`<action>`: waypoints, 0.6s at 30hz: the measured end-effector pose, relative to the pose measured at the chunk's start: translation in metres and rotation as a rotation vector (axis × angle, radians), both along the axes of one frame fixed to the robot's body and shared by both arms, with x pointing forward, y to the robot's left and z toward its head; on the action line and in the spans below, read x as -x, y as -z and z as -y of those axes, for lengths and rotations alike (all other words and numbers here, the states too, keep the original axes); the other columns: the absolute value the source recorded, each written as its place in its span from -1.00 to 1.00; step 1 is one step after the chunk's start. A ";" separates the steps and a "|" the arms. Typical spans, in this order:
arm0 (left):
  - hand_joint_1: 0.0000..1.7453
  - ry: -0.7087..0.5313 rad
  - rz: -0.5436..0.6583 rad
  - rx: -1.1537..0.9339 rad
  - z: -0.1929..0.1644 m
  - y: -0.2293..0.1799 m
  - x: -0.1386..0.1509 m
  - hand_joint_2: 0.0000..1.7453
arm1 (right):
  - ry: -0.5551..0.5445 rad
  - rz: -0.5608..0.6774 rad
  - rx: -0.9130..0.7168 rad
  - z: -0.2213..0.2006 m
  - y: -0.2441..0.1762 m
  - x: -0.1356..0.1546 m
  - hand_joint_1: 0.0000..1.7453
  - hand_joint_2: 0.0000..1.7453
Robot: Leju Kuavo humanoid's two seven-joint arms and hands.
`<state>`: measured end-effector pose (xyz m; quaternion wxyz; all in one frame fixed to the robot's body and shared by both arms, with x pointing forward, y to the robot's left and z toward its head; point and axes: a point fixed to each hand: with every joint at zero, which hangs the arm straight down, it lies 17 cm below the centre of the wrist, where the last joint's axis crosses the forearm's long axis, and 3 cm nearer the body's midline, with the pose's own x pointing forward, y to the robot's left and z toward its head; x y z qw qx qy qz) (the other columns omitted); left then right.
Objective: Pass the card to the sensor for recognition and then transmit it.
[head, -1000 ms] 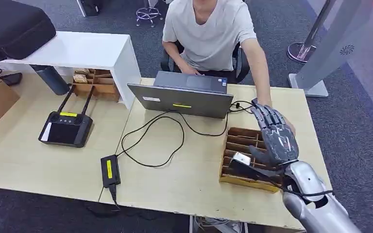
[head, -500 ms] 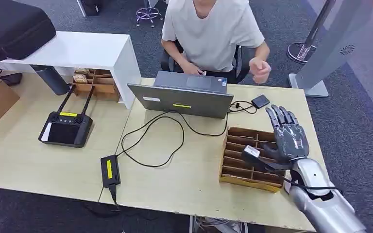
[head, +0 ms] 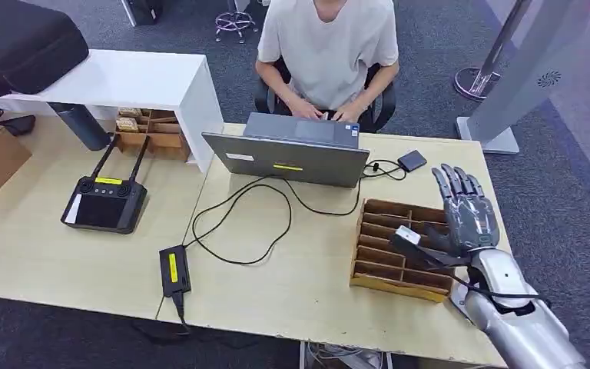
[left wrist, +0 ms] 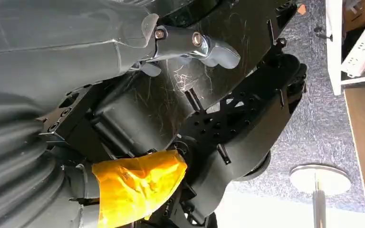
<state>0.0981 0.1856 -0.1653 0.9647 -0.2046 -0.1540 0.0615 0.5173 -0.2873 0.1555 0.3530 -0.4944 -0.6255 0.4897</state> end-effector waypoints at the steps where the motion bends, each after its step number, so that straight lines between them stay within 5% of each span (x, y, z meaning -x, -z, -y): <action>1: -1.00 0.000 0.001 0.000 0.000 0.000 -0.001 1.00 | 0.000 -0.001 0.001 0.000 0.000 0.000 -1.00 1.00; 3: -1.00 -0.001 0.002 -0.001 0.001 0.000 -0.001 1.00 | 0.000 -0.004 0.002 0.000 0.001 0.000 -1.00 1.00; 4: -1.00 -0.001 0.001 -0.002 0.001 0.000 -0.002 1.00 | 0.001 -0.005 0.002 0.000 0.001 0.000 -0.82 1.00; 5: -1.00 0.000 -0.001 -0.003 0.001 0.000 -0.001 1.00 | 0.001 -0.006 0.003 0.000 0.001 0.000 1.00 1.00; 18: -1.00 0.000 -0.002 -0.003 0.001 0.000 -0.001 1.00 | -0.012 -0.012 -0.005 -0.002 0.002 0.000 1.00 1.00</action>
